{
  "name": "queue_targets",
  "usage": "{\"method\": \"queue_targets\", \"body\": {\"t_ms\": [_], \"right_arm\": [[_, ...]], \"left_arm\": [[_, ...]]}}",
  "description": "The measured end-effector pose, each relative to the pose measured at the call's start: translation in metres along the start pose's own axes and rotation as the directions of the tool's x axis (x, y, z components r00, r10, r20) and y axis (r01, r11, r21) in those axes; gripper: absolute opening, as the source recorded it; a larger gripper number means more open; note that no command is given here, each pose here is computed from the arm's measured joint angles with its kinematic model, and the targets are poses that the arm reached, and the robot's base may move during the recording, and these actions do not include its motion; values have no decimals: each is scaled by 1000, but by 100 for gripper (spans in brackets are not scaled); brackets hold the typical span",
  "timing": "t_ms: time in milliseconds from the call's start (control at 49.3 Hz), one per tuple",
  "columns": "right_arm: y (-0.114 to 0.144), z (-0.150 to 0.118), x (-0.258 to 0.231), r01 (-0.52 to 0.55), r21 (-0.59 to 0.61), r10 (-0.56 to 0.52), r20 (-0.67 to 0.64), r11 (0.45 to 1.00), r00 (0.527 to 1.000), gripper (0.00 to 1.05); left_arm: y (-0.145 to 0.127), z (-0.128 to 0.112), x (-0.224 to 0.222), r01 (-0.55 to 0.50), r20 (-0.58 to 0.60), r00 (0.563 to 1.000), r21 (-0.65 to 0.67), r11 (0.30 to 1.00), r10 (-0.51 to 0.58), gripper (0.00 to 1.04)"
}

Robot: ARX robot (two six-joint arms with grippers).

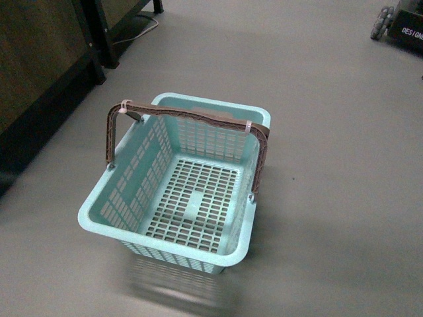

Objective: Pick mango and avocado into basket

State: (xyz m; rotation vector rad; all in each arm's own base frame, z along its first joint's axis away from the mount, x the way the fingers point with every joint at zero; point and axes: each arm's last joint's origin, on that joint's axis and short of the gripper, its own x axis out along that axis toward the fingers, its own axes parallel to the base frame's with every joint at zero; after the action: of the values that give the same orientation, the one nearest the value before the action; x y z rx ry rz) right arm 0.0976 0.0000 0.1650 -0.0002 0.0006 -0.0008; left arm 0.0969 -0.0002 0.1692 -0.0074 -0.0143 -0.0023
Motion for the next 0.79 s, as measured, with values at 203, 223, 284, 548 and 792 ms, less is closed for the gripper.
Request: {"method": "queue_targets", "body": {"t_ms": [203, 223, 284, 548, 792], "right_arm": [[0, 0, 0, 0, 0, 0, 0, 1000, 1000, 97], [0, 0, 0, 0, 0, 0, 0, 1000, 1000, 97], [0, 0, 0, 0, 0, 0, 0, 1000, 1000, 97], [0, 0, 0, 0, 0, 0, 0, 1000, 1000, 97], [0, 0, 0, 0, 0, 0, 0, 1000, 1000, 97]], "left_arm": [[0, 0, 0, 0, 0, 1000, 0, 1000, 0, 62], [0, 0, 0, 0, 0, 1000, 0, 1000, 0, 66], [0, 0, 0, 0, 0, 1000, 0, 1000, 0, 80], [0, 0, 0, 0, 0, 1000, 1, 1000, 0, 98], [-7, -12, 5, -109, -291, 955, -179, 978, 53, 97]]}}
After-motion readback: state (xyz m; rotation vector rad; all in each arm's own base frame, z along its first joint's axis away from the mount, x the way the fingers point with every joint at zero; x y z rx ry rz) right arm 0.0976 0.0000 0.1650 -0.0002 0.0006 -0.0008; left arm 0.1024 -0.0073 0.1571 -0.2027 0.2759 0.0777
